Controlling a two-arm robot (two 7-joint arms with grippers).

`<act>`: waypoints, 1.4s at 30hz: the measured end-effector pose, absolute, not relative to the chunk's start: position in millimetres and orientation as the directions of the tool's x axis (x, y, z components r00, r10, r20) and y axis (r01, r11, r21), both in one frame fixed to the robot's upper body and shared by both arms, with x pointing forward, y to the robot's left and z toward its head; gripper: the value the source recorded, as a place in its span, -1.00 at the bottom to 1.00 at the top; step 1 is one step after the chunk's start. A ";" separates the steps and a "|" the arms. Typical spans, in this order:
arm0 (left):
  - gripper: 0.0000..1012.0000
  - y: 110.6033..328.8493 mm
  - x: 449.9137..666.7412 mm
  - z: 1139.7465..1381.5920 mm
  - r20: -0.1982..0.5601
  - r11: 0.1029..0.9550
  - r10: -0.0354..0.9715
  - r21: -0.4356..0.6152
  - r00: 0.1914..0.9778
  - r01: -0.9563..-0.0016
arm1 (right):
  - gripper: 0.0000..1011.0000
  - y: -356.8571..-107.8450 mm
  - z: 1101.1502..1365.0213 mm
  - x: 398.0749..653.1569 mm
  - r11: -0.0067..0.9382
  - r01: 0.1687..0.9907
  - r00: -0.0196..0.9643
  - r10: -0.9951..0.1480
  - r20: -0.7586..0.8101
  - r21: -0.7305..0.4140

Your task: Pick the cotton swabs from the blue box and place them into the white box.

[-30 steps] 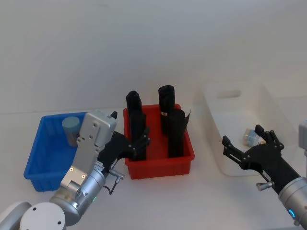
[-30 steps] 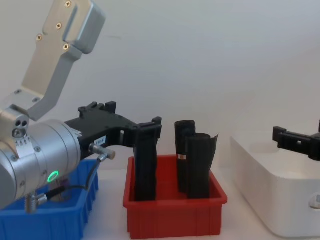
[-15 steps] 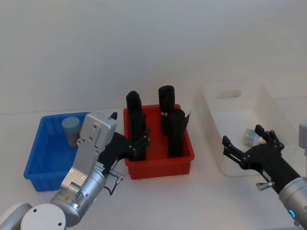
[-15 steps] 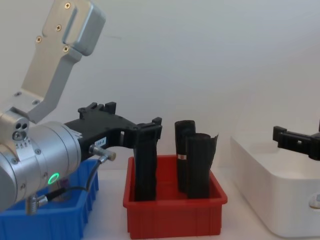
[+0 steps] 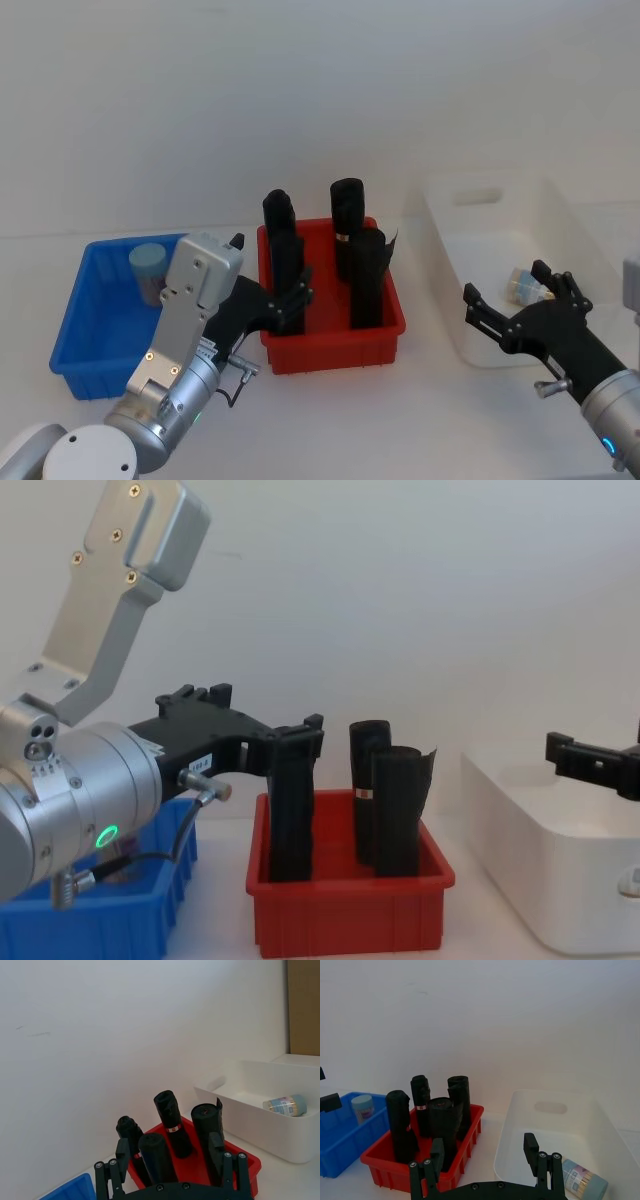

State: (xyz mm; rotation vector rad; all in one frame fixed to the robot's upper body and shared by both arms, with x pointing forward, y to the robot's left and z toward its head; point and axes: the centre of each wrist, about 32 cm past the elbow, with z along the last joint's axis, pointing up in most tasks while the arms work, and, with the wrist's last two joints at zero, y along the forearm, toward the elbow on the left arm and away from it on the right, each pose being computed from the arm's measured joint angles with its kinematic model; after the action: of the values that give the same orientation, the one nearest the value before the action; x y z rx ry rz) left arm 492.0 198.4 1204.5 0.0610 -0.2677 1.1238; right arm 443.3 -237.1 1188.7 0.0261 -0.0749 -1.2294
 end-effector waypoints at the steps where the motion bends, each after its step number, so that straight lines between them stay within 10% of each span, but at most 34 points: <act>1: 0.98 198.4 492.0 1204.4 0.242 0.434 0.882 -0.086 0.404 -0.897 | 0.98 -237.1 1188.7 443.3 0.335 0.940 0.333 -0.942 0.043 0.060; 19: 0.98 198.4 492.0 1204.4 0.242 0.434 0.882 -0.086 0.404 -0.897 | 0.98 -234.8 1184.7 454.3 0.354 0.934 0.351 -0.933 0.074 0.042; 42: 0.98 198.4 492.0 1204.4 0.242 0.434 0.882 -0.086 0.404 -0.897 | 0.98 -214.2 1169.1 528.0 0.493 0.870 0.488 -0.860 0.146 -0.003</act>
State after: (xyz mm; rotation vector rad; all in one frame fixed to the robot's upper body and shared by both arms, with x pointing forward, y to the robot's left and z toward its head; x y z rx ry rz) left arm 492.0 198.4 1204.4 0.0611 -0.2675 1.1236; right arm 528.0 -214.2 1169.1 -0.0798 -0.1313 -1.0530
